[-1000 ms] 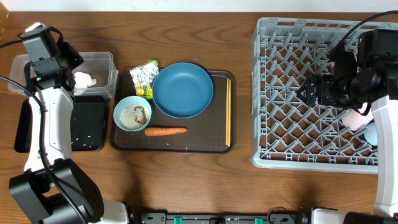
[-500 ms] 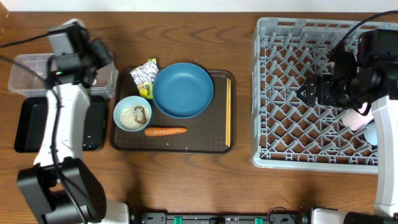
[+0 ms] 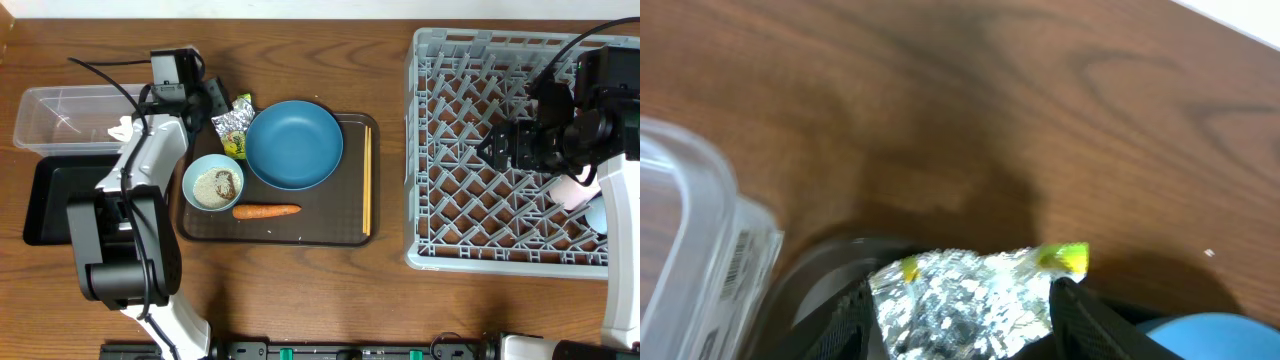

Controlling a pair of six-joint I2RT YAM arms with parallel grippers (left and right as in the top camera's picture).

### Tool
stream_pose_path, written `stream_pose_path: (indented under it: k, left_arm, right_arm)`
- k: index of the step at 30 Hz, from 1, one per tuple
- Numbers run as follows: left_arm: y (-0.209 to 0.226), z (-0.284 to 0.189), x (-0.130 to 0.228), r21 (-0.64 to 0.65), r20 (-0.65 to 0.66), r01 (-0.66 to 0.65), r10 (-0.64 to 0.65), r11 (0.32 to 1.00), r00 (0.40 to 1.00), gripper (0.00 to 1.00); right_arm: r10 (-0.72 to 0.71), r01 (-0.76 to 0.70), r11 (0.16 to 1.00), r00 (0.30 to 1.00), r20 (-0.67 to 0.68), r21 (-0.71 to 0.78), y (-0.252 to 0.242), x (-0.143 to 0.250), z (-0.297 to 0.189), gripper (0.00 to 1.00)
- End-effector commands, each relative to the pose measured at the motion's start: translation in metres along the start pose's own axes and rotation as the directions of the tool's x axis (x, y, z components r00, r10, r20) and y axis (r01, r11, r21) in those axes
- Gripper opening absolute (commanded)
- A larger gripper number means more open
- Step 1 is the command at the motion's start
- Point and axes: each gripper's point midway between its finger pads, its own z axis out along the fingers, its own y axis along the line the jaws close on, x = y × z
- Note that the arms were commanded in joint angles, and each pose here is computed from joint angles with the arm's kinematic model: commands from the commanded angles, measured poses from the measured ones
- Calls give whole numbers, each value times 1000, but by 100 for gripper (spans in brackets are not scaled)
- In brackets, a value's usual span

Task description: Sort waste into correct bins and load items into the dishwasher rack

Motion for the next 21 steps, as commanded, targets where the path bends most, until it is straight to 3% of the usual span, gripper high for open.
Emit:
stream_pose_path:
  k: [1,6,10,21]
  left_arm:
    - [-19,-2,-5,40,22,-32,31,999,999,58]
    - [-42,5,1,55,31,-72,71,996,997,60]
    - [-37,15,6,-11,38,-74,74,997,997,62]
    - [-35,46,25,-11,7,-80,80,997,997,63]
  right_arm:
    - [-20,20,1000,1000,-3,0,2,0,1,89]
    - [-20,20,1000,1000,-4,-1,2,0,1,89]
    - [-19,19,1000,1000,-4,0,2,0,1,89]
    - [-19,19,1000,1000,-4,-1,2,0,1,90]
